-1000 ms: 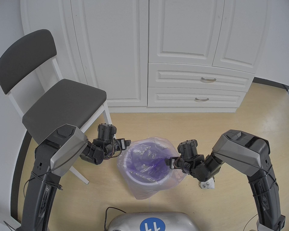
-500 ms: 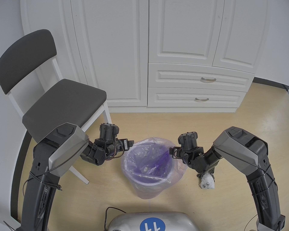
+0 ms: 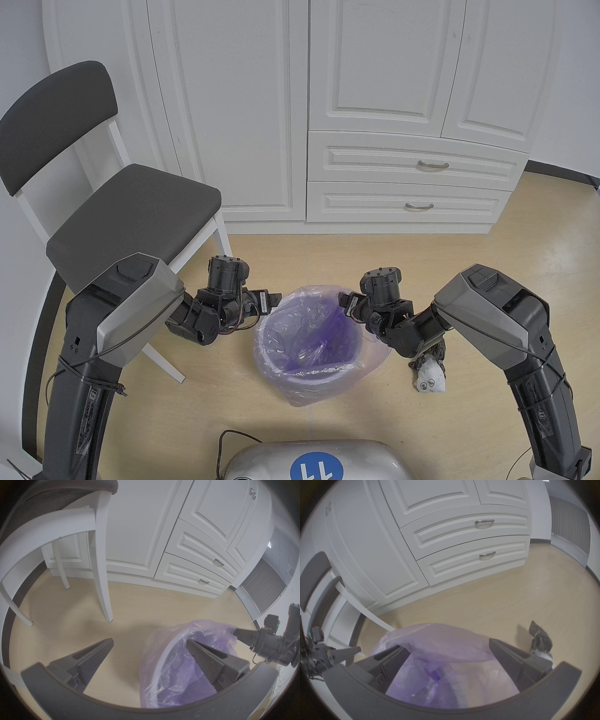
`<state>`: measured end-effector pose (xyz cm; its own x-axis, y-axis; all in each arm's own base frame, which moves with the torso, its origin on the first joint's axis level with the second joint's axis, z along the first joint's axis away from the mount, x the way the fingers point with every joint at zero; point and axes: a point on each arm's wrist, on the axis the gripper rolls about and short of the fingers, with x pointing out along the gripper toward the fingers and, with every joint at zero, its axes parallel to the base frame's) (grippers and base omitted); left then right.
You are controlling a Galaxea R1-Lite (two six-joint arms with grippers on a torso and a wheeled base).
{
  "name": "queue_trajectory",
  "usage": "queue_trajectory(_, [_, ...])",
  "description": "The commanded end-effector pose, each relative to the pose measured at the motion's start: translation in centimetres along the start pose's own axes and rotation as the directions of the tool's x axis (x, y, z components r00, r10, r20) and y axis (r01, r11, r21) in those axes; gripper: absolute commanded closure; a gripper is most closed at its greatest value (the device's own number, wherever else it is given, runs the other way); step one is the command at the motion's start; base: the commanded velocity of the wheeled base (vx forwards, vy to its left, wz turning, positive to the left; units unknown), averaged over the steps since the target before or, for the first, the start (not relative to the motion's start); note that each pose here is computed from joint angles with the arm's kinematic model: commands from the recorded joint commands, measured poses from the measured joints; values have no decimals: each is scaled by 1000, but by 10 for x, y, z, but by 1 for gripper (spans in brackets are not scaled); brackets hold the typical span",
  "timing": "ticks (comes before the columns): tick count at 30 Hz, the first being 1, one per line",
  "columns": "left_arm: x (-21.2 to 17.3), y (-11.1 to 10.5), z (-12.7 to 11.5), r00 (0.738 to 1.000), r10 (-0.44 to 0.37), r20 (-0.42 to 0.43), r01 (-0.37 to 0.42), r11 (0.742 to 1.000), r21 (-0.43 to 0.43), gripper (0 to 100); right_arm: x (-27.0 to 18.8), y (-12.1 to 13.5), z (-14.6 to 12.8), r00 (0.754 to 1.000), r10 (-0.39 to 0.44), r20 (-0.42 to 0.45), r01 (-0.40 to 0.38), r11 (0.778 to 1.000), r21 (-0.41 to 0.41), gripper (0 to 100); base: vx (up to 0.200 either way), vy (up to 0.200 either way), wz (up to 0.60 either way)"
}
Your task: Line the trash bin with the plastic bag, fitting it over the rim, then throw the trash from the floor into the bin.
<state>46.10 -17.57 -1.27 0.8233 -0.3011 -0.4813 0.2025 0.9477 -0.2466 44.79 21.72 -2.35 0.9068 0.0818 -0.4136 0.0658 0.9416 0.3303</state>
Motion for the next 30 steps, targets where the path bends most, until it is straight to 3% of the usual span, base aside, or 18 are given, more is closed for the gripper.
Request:
queue_trajectory(1, [-7, 22, 15, 1000, 23, 17, -24, 1000, 12, 0, 5, 15, -6, 998, 61, 31, -63, 993, 95, 0, 0, 0, 0])
queue_trajectory(2, [-16, 33, 18, 1000, 3, 2, -3, 1000, 13, 0, 8, 16, -11, 996, 76, 40, -81, 987, 138, 0, 0, 0, 0])
queue_trajectory(4, [-18, 36, 17, 1000, -13, -13, 13, 1000, 12, 0, 8, 17, -10, 996, 78, 43, -83, 987, 139, 0, 0, 0, 0])
queue_trajectory(5, [-29, 42, 11, 993, -97, -62, 98, 995, 11, 0, 8, 16, -13, 996, 78, 35, -82, 988, 134, 0, 0, 0, 0])
queue_trajectory(8, [-32, 44, 5, 984, -161, -74, 164, 986, 32, 0, 6, 14, -14, 997, 80, 10, -81, 989, 126, 0, 0, 0, 0])
queue_trajectory(14, [-28, 49, -6, 980, -179, -84, 185, 981, 65, 0, -5, 12, 10, 996, 88, 34, -92, 987, 135, 0, 0, 0, 0])
queue_trajectory(22, [-34, 66, -15, 972, -192, -134, 209, 970, 124, 0, -43, -6, 16, 981, 162, -103, -166, 986, -26, 0, 0, 0, 0])
queue_trajectory(30, [-29, 72, -25, 969, -182, -167, 207, 967, 146, 0, -44, -31, 29, 984, 106, -140, -122, 987, -106, 0, 0, 0, 0])
